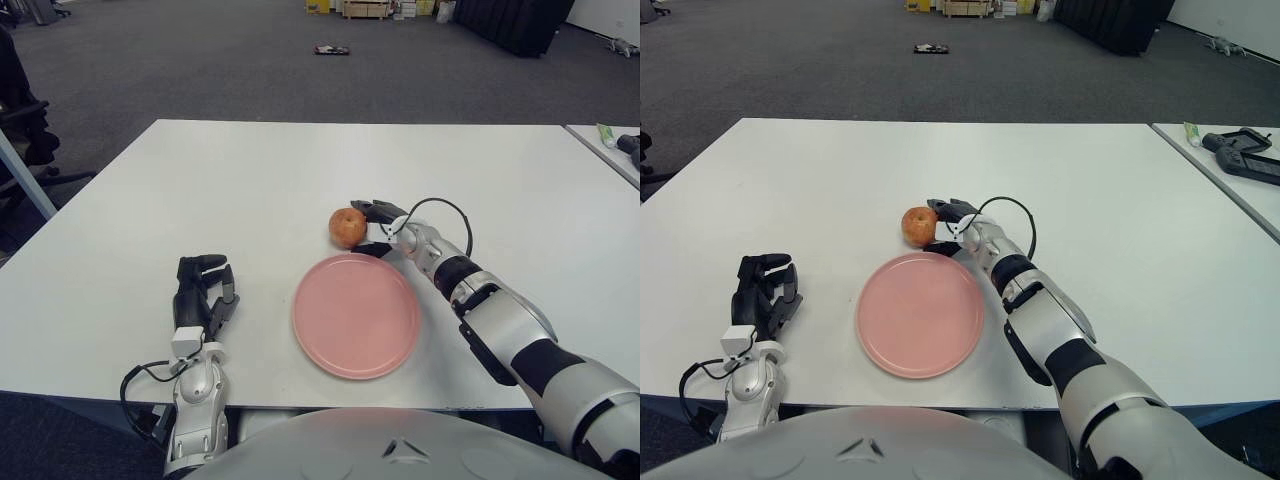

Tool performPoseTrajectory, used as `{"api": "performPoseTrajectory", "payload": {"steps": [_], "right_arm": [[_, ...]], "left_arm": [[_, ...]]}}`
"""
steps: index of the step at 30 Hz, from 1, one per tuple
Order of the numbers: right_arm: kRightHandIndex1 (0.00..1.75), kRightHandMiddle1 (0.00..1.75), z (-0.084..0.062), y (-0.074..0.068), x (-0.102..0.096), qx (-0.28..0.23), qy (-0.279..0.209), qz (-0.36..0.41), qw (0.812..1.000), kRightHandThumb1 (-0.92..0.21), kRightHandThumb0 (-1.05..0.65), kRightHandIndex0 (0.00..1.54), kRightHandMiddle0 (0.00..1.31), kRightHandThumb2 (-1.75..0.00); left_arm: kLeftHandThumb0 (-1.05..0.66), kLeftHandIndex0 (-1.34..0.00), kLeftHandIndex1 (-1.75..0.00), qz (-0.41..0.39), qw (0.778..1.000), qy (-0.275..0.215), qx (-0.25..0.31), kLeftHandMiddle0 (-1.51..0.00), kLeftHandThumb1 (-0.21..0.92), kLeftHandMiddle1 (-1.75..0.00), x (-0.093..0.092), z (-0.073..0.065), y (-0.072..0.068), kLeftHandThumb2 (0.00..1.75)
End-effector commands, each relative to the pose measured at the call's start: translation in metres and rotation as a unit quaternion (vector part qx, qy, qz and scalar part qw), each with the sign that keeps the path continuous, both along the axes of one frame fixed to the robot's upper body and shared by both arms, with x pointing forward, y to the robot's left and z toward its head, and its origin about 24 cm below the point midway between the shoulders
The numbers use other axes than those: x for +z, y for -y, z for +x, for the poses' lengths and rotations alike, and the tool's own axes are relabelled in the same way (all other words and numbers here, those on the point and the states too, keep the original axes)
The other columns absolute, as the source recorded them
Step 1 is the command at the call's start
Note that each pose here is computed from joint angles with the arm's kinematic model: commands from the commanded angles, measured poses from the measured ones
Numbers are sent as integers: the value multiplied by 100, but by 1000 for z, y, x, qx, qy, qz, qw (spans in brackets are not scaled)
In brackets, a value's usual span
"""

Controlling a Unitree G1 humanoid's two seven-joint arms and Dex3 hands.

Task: Put the apple into the plate.

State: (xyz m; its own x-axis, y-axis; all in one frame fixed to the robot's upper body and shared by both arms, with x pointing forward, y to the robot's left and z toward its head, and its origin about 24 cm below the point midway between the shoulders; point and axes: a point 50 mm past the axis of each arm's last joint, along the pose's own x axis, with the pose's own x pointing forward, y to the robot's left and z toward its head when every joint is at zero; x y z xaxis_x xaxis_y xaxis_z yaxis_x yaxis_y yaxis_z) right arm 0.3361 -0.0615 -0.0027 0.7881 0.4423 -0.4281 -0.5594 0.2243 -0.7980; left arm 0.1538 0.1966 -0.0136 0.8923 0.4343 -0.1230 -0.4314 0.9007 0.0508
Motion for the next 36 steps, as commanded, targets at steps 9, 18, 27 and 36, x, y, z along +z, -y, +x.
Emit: {"api": "performPoseTrajectory", "payload": {"steps": [9, 18, 27, 36], "right_arm": [[0, 0, 4, -10, 10, 25, 3, 0, 1000, -60, -103, 0, 0, -58], [0, 0, 5, -13, 13, 30, 3, 3, 1000, -57, -100, 0, 0, -62], [0, 0, 7, -15, 18, 20, 4, 9, 1000, -50, -93, 0, 0, -74], [110, 131, 7, -20, 16, -11, 15, 33, 999, -38, -80, 0, 0, -89]], "left_arm": [[-35, -22, -175, -10, 999, -38, 3, -39, 87, -156, -9, -8, 3, 60], [-36, -24, -175, -8, 999, -33, 0, -42, 84, -156, -9, -8, 3, 64], [-36, -25, -175, -8, 999, -35, 0, -43, 83, -154, -10, -8, 3, 66], [-35, -23, -175, -10, 999, -41, 5, -42, 85, -152, -11, -8, 3, 63]]}}
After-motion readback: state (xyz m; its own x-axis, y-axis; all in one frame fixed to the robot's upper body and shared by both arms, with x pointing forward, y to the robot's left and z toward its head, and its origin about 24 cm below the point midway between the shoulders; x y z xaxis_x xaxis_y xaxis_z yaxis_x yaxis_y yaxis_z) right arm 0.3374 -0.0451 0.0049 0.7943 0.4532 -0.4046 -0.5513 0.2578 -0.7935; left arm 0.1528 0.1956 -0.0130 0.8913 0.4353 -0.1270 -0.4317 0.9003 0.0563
